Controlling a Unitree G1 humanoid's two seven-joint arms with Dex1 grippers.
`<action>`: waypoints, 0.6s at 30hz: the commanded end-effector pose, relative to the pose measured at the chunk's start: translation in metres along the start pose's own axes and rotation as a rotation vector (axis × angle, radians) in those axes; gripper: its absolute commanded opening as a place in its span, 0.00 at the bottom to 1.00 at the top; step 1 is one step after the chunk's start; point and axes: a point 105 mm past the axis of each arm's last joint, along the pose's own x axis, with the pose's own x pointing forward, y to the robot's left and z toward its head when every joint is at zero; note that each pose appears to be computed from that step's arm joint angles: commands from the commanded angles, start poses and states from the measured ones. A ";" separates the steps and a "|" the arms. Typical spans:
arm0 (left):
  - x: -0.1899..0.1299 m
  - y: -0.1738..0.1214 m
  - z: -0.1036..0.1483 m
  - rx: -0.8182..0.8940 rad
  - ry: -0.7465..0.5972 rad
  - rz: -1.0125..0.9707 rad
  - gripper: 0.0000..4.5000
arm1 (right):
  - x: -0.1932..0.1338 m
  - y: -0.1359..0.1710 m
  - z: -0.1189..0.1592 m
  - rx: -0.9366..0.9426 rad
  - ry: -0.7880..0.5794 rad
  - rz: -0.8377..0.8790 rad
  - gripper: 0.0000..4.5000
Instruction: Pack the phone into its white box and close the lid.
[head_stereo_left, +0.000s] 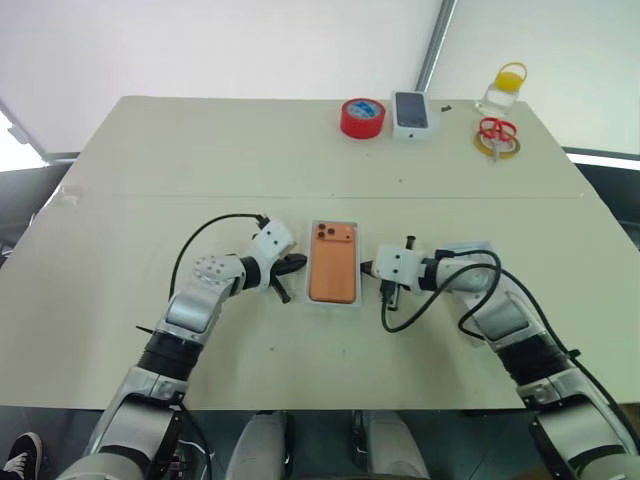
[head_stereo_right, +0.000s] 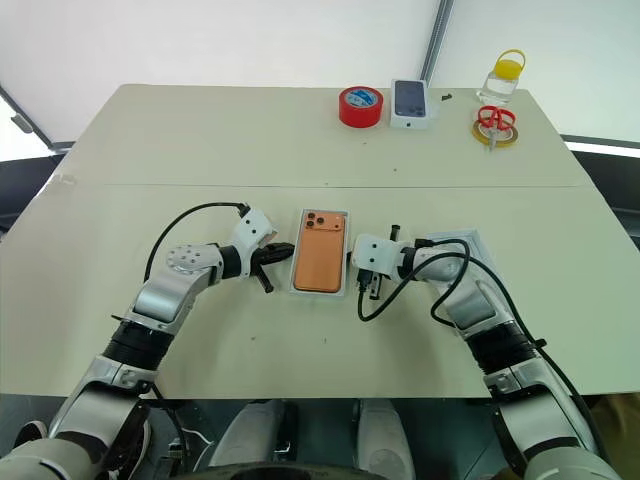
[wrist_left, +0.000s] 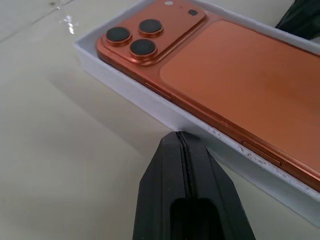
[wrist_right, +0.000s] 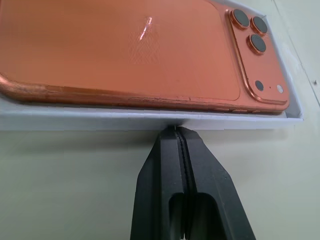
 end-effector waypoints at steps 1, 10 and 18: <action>0.030 -0.046 0.011 0.003 -0.041 -0.206 0.01 | -0.015 -0.003 0.009 0.001 -0.035 -0.012 0.00; 0.053 -0.086 0.030 0.064 -0.103 -0.346 0.01 | -0.065 0.026 -0.008 0.088 0.050 0.041 0.00; 0.049 -0.096 0.033 0.053 -0.128 -0.390 0.01 | -0.088 0.023 -0.025 0.088 0.126 -0.006 0.00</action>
